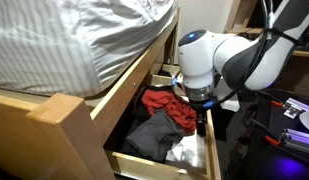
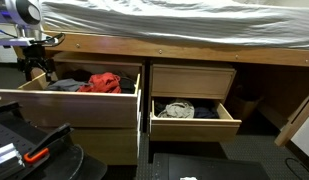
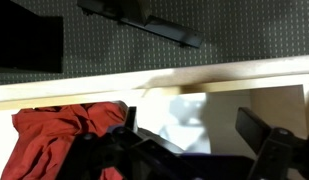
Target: Pick up the grey cloth from the first drawer and put it in the second bottom drawer to the right.
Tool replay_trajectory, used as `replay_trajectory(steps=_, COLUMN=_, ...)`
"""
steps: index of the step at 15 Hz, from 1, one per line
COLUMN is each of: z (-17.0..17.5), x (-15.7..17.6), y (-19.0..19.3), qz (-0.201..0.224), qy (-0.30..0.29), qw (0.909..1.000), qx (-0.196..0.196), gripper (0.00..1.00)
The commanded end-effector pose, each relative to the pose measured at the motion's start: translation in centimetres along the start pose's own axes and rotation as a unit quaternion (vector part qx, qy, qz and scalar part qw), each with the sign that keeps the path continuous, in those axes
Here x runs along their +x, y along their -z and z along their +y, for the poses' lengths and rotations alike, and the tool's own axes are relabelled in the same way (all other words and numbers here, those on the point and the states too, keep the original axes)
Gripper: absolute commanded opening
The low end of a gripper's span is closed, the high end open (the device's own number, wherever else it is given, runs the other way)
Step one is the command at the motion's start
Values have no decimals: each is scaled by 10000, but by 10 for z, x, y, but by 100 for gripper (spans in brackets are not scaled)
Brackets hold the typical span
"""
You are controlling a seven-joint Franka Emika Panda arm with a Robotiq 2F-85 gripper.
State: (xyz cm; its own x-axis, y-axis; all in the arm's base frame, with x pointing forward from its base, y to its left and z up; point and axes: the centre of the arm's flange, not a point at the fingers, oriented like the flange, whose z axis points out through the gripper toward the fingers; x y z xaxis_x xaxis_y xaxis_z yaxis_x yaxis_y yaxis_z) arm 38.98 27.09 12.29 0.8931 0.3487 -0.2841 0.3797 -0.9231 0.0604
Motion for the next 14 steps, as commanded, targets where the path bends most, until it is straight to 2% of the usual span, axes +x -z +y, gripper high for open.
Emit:
replay_trajectory(steps=1, z=1, x=1, y=1, qz=12, qy=-11, qw=10000, qx=1, gripper=100)
replay_trajectory(steps=5, z=1, x=3, y=-1, qz=64, qy=-25, qw=10000, qx=49, gripper=100)
replay_trajectory(steps=9, z=-16, x=29, y=-28, qz=669, qy=-59, qw=9970, qx=397, gripper=100)
replay_trajectory(steps=11, z=-27, x=37, y=-48, qz=830, qy=-35, qw=9955, qx=458, gripper=100)
replay_trajectory(steps=12, z=-30, x=48, y=-57, qz=855, qy=-58, qw=9956, qx=376, gripper=100)
replay_trajectory(steps=13, z=-30, x=74, y=-61, qz=794, qy=-69, qw=9964, qx=291, gripper=100)
replay_trajectory(steps=14, z=-22, x=33, y=-44, qz=752, qy=-4, qw=9965, qx=373, gripper=100)
